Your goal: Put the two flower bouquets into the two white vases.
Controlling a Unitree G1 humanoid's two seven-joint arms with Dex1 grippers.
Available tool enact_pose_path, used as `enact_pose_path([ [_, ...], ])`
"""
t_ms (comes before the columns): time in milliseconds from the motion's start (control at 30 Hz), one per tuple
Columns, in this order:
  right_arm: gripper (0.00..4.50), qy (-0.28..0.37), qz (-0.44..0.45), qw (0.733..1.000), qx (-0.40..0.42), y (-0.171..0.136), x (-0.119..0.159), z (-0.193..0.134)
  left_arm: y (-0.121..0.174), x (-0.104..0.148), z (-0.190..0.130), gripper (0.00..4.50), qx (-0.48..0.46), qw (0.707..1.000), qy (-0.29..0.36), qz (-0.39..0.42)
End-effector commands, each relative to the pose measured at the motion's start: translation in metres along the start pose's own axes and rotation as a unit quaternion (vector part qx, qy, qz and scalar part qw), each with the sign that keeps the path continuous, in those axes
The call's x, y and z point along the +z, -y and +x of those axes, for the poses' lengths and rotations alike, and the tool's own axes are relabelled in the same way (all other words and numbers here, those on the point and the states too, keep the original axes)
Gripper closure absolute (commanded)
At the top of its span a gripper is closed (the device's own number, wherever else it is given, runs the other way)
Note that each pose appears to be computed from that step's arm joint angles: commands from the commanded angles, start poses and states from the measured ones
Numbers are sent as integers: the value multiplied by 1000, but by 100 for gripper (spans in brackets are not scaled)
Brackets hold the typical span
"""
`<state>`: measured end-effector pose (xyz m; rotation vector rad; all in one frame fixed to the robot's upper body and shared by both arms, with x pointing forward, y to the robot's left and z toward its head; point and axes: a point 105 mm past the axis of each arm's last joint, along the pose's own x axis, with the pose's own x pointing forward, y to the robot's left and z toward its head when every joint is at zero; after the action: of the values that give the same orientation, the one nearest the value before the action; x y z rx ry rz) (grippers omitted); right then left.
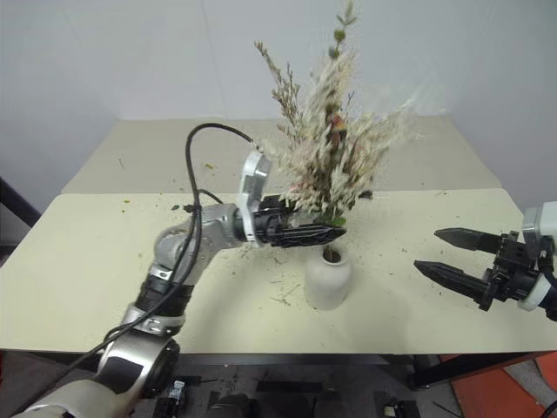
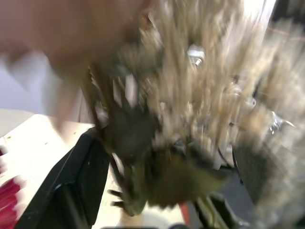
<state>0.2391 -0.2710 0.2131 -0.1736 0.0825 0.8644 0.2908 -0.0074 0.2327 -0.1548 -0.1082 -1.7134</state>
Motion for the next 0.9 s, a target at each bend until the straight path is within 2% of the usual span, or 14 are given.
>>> enact_pose_path([
  [33, 0, 9, -25, 1000, -1, 2, 9, 1, 9, -2, -4, 41, -33, 998, -36, 29],
  [400, 0, 8, -28, 1000, -2, 4, 8, 4, -2, -10, -17, 41, 1, 997, -72, 32],
  [500, 0, 5, -29, 1000, -1, 4, 8, 4, -10, -13, -42, 41, 42, 994, -99, 31],
  [700, 0, 0, -27, 1000, 5, 4, 6, 6, -6, -18, -97, 41, 92, 984, -152, 17],
  [900, 0, -3, -24, 1000, 8, 6, 3, 7, -8, -9, -152, 41, 197, 965, -172, 21],
])
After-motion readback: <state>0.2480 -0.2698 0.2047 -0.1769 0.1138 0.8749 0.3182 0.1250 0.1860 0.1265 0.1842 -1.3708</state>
